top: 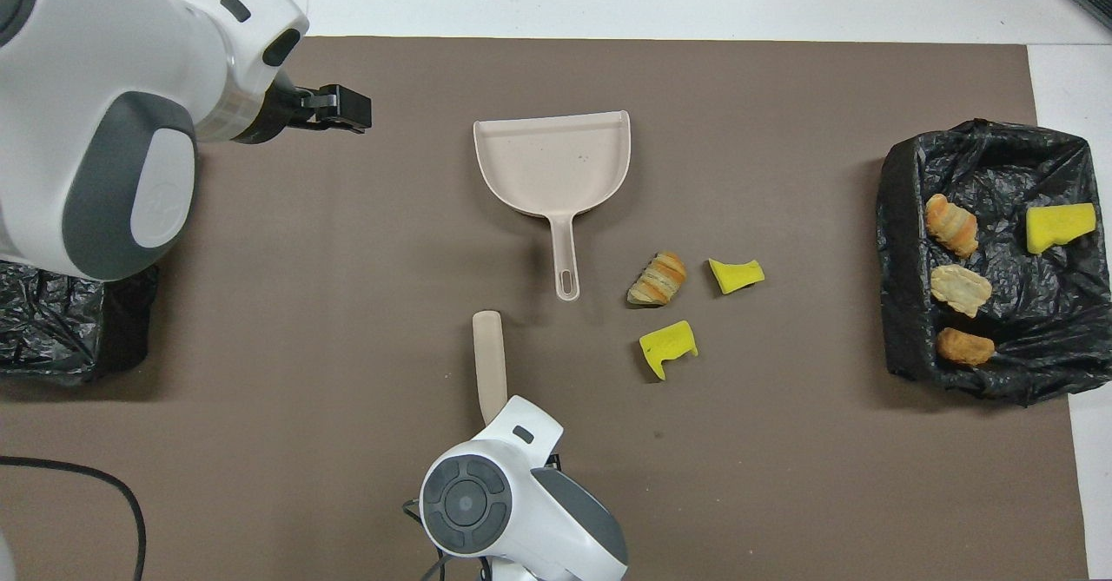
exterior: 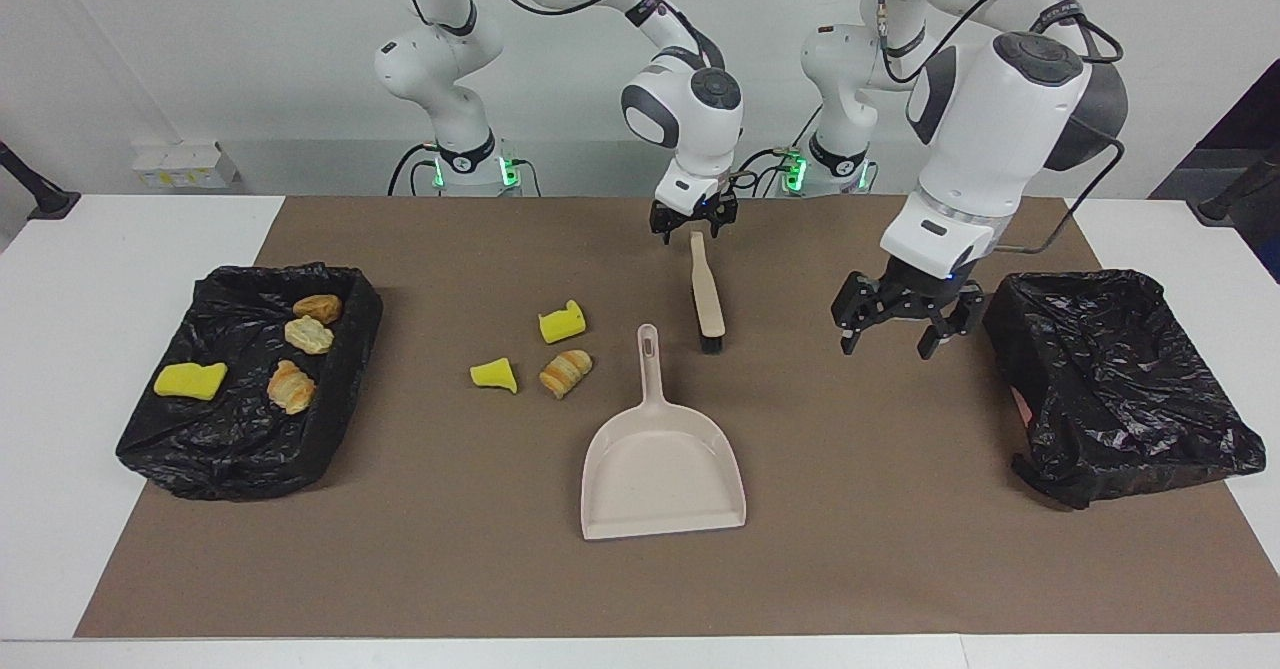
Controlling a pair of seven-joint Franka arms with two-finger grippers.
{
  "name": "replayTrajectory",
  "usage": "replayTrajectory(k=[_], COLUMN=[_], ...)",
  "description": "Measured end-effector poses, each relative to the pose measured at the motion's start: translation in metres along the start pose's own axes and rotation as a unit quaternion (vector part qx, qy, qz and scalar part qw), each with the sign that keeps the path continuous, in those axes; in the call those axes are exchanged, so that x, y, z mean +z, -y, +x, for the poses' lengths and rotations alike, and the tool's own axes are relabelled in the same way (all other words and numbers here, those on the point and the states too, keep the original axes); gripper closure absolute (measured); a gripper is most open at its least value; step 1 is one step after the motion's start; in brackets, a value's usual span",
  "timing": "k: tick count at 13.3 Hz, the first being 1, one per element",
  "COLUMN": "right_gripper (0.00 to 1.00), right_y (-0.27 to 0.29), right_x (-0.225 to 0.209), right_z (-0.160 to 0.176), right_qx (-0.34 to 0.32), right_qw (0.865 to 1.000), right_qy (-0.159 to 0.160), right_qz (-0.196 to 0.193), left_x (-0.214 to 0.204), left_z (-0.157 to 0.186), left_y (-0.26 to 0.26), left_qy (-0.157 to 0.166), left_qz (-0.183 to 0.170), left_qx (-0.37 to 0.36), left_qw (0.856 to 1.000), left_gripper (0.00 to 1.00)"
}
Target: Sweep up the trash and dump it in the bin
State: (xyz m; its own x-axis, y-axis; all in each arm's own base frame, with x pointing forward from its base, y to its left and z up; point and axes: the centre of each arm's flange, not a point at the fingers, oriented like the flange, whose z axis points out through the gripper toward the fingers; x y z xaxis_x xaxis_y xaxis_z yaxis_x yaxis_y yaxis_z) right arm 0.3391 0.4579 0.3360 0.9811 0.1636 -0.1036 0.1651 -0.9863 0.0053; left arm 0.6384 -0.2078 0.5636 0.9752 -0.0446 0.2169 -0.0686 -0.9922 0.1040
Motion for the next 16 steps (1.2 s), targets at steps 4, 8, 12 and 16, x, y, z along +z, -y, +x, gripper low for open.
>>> replayTrajectory(k=[4, 8, 12, 16], right_gripper=[0.43, 0.52, 0.74, 0.74], right_y=[0.002, 0.002, 0.003, -0.015], right_x=[-0.004, -0.007, -0.010, -0.026], right_z=[-0.005, -0.001, 0.004, -0.009], right_qx=[-0.004, -0.001, 0.004, 0.020], right_qw=[1.000, 1.000, 0.999, 0.999], right_qy=[-0.004, -0.012, -0.024, 0.024], right_qz=[0.002, 0.009, 0.021, -0.029], left_x=[0.030, 0.070, 0.128, 0.174], left_z=[-0.013, -0.017, -0.040, -0.089], left_y=[-0.046, -0.074, -0.145, -0.222], left_qy=[0.023, 0.035, 0.039, 0.059], left_qz=[-0.003, -0.005, -0.019, -0.024], left_qx=[0.007, 0.020, 0.024, 0.019], left_qw=[1.000, 0.999, 0.999, 0.998], left_gripper=[0.00, 0.00, 0.00, 0.00])
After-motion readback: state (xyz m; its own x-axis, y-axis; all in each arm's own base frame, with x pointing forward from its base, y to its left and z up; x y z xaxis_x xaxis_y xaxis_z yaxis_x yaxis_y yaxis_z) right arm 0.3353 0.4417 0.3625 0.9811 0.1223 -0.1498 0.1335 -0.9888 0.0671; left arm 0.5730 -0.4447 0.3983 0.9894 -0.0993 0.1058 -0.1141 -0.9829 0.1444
